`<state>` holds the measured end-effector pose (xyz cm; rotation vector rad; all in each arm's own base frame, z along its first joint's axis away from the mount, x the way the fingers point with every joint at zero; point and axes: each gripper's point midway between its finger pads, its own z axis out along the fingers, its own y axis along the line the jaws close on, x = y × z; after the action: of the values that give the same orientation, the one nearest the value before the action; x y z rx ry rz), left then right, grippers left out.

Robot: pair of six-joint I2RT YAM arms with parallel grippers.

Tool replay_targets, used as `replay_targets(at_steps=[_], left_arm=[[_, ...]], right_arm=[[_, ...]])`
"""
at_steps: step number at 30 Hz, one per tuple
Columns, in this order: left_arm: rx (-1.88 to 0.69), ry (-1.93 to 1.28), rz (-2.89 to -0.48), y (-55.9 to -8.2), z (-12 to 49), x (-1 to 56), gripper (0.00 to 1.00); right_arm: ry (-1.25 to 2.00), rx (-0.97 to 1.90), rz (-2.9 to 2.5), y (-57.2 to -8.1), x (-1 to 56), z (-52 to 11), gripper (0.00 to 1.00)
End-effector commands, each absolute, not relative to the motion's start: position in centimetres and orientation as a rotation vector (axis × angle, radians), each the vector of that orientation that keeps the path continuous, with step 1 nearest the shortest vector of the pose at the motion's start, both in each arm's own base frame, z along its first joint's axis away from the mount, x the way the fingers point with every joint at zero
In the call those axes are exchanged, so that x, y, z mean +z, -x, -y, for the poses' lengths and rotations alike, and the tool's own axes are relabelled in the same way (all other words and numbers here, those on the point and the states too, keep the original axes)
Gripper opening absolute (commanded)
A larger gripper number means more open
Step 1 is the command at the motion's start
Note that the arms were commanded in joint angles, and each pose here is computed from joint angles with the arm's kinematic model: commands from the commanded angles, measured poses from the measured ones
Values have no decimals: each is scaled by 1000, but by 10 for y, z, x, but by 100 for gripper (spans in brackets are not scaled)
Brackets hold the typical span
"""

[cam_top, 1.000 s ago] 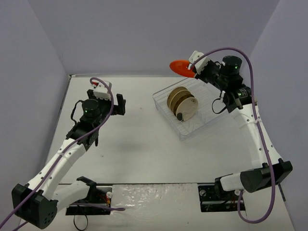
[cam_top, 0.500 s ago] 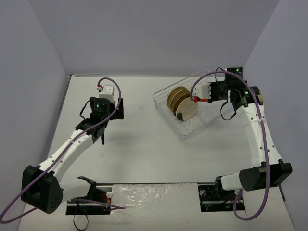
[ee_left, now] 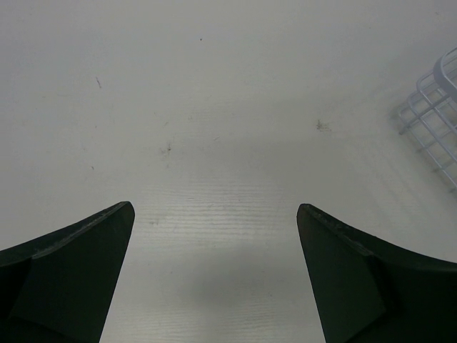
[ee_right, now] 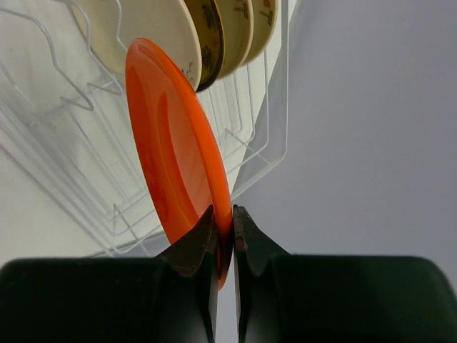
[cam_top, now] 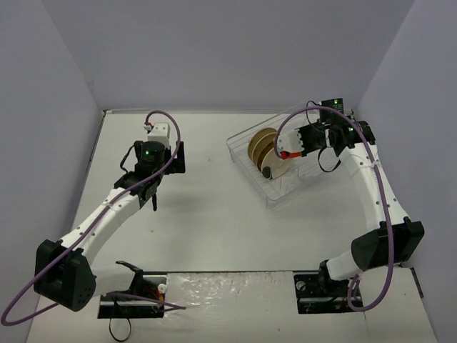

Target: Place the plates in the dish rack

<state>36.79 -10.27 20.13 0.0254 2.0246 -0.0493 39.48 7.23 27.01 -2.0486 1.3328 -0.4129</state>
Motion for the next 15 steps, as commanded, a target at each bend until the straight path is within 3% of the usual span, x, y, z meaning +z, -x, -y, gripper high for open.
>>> replay_targets(at_steps=[1, 15], left_arm=[[-48, 55, -1918, -369, 93, 238, 97], [20, 113, -1915, -353, 73, 237, 97]], right_arm=[[2058, -470, -1233, -415, 281, -94, 0], [2084, -517, -1238, -434, 256, -114, 0]])
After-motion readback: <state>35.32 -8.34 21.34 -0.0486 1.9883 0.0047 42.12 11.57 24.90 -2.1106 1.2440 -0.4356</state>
